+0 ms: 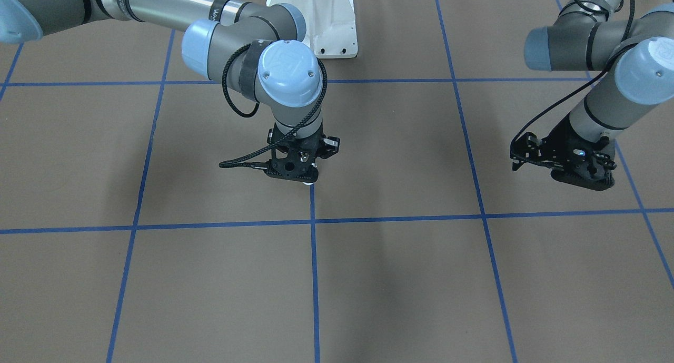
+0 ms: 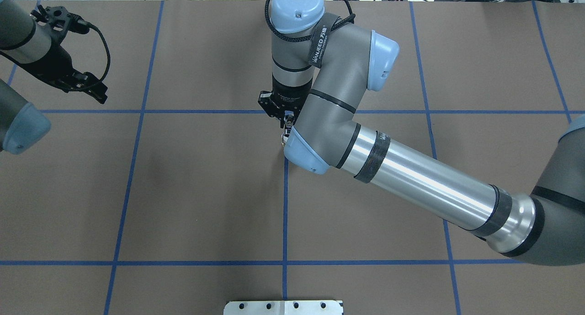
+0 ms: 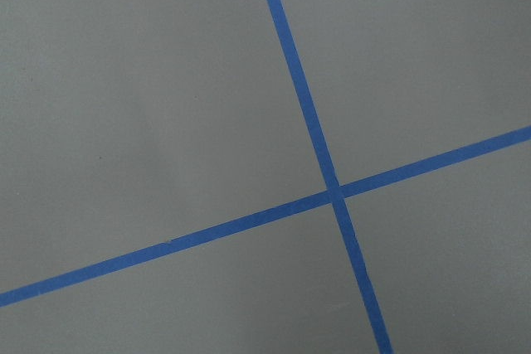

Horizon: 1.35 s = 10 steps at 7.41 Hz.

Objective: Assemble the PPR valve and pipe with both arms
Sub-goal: 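Lower the silver pipe into the valve's top opening with the right gripper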

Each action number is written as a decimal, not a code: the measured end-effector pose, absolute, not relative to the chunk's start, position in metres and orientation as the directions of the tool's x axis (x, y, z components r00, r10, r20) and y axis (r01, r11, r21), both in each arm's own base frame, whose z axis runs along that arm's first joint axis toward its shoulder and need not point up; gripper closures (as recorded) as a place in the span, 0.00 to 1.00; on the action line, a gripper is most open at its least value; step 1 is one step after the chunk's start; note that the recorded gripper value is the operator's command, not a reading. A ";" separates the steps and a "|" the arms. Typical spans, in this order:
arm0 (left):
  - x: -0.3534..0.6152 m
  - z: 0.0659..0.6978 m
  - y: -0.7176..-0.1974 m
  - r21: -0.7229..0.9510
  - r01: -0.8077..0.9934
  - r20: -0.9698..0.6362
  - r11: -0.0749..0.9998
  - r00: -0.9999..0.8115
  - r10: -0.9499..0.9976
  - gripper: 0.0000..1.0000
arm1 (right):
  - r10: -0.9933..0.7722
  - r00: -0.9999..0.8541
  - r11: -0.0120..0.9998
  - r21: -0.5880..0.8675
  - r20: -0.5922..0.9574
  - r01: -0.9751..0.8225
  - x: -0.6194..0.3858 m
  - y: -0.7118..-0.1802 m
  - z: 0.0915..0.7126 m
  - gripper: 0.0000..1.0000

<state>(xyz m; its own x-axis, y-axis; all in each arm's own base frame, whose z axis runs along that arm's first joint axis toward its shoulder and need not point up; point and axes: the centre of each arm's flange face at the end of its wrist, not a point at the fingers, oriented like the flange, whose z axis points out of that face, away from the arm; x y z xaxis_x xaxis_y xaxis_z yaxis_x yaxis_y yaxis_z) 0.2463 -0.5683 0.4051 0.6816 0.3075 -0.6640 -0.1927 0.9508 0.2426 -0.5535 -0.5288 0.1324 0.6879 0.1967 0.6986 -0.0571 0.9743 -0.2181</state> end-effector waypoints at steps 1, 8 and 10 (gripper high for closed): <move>0.247 0.406 -0.569 0.241 -0.193 -0.664 0.951 0.682 0.307 0.00 | 0.197 0.688 0.974 -0.219 0.698 -0.057 -0.553 -0.529 0.133 1.00; 0.246 0.405 -0.568 0.242 -0.191 -0.665 0.951 0.682 0.306 0.00 | 0.197 0.687 0.974 -0.219 0.700 -0.055 -0.549 -0.525 0.138 1.00; 0.247 0.406 -0.569 0.241 -0.192 -0.664 0.951 0.682 0.306 0.00 | 0.195 0.687 0.974 -0.219 0.700 -0.054 -0.550 -0.524 0.139 1.00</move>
<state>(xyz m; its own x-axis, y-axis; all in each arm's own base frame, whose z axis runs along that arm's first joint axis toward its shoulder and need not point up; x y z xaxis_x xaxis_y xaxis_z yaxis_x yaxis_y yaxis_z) 0.2466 -0.5686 0.4057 0.6823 0.3057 -0.6641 -0.1921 0.9514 0.2406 -0.5500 -0.5242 0.1386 0.6870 0.1954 0.6999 -0.0540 0.9742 -0.2190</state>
